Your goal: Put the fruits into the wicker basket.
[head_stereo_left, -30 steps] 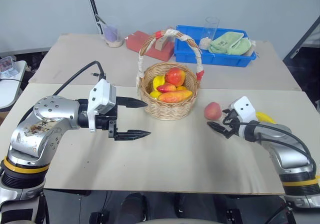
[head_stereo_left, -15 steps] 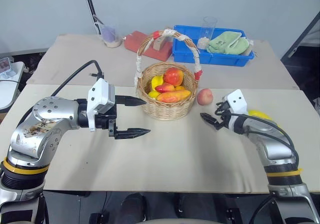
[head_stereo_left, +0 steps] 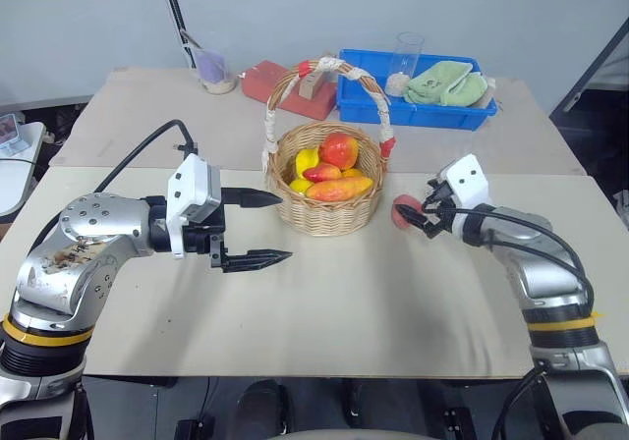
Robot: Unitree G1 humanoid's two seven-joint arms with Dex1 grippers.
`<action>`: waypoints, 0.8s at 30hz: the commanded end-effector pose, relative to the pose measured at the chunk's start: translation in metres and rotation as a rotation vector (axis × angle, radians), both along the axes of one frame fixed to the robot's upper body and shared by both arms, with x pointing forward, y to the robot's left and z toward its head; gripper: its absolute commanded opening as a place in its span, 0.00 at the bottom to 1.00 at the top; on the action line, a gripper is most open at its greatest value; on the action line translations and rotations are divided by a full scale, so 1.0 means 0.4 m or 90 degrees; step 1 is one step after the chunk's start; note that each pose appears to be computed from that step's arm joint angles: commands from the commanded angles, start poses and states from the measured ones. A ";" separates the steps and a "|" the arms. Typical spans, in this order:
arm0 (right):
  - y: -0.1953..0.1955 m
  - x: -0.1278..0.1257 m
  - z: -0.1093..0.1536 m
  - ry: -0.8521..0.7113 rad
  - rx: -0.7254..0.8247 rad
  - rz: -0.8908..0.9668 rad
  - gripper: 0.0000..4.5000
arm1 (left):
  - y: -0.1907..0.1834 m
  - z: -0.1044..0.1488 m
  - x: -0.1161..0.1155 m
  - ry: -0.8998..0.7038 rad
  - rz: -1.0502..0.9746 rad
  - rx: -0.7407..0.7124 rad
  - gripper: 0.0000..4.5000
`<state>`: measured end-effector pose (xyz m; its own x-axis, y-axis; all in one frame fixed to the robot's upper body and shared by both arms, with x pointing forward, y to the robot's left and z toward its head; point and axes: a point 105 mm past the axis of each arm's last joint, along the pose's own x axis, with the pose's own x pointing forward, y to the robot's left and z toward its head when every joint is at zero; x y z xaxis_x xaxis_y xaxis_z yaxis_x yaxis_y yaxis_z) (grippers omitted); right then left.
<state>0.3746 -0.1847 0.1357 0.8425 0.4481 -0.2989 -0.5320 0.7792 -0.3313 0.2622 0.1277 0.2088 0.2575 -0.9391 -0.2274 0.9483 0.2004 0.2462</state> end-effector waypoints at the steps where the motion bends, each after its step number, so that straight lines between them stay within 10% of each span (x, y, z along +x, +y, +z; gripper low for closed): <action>1: -0.008 0.018 0.009 0.003 -0.014 -0.001 1.00 | 0.004 0.029 -0.006 -0.034 -0.002 -0.003 1.00; 13: 0.035 0.017 -0.024 0.094 0.059 0.021 1.00 | 0.008 0.025 -0.022 -0.026 -0.009 0.001 1.00; 24: 0.037 0.014 0.004 0.064 0.072 0.024 0.39 | 0.018 0.025 -0.015 -0.028 0.009 -0.006 1.00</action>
<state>0.3781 -0.1702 0.1117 0.7679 0.5010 -0.3992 -0.5941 0.7900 -0.1513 0.2581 0.1325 0.2085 0.2647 -0.9376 -0.2254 0.9480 0.2102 0.2388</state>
